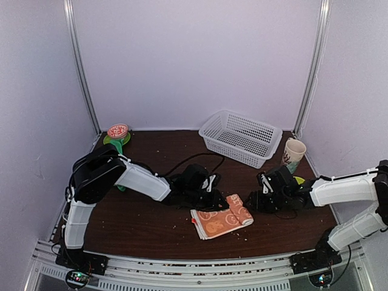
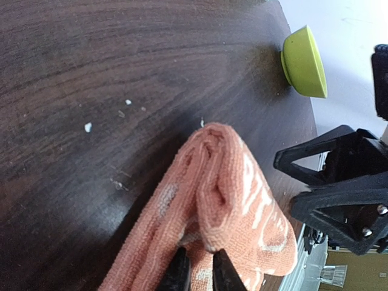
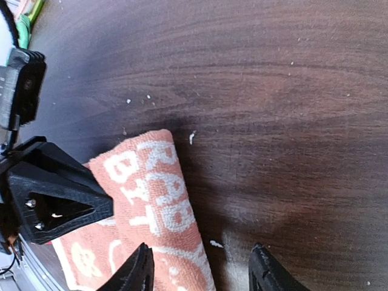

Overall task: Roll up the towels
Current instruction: Roll the towel at the center of the board.

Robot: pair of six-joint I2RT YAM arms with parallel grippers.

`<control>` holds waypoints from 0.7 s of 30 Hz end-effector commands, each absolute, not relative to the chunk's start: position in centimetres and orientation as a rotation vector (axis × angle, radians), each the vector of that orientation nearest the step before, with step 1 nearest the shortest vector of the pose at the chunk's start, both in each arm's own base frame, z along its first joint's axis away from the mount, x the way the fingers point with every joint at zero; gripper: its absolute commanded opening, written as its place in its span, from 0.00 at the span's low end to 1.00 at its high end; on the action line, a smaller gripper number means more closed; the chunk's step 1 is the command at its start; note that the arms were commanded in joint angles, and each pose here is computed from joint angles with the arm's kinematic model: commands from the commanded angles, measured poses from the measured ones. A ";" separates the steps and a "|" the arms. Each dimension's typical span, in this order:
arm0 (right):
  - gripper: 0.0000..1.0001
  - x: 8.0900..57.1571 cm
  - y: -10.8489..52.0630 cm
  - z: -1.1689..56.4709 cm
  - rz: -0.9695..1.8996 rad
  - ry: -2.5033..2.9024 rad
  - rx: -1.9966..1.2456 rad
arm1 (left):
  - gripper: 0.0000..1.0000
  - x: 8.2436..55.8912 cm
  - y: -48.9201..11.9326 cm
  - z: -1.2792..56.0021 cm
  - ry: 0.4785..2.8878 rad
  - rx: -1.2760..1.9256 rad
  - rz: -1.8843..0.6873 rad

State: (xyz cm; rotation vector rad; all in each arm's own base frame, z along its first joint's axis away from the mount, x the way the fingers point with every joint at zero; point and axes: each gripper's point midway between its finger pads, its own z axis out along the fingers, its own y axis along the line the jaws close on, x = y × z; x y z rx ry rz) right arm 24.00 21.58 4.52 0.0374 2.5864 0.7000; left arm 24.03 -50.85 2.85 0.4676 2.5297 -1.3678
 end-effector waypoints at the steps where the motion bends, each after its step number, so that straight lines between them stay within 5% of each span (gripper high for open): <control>1: 0.53 23.7 23.0 3.7 0.763 2.615 -0.019 | 0.15 23.7 -50.4 3.0 2.540 0.464 -1.343; 11: 0.42 21.9 25.1 1.2 0.825 2.708 -0.129 | 0.15 23.8 -50.5 3.4 2.534 0.474 -1.335; 21: 0.09 22.3 23.6 1.1 0.624 2.700 -0.155 | 0.15 23.6 -50.1 4.0 2.529 0.474 -1.329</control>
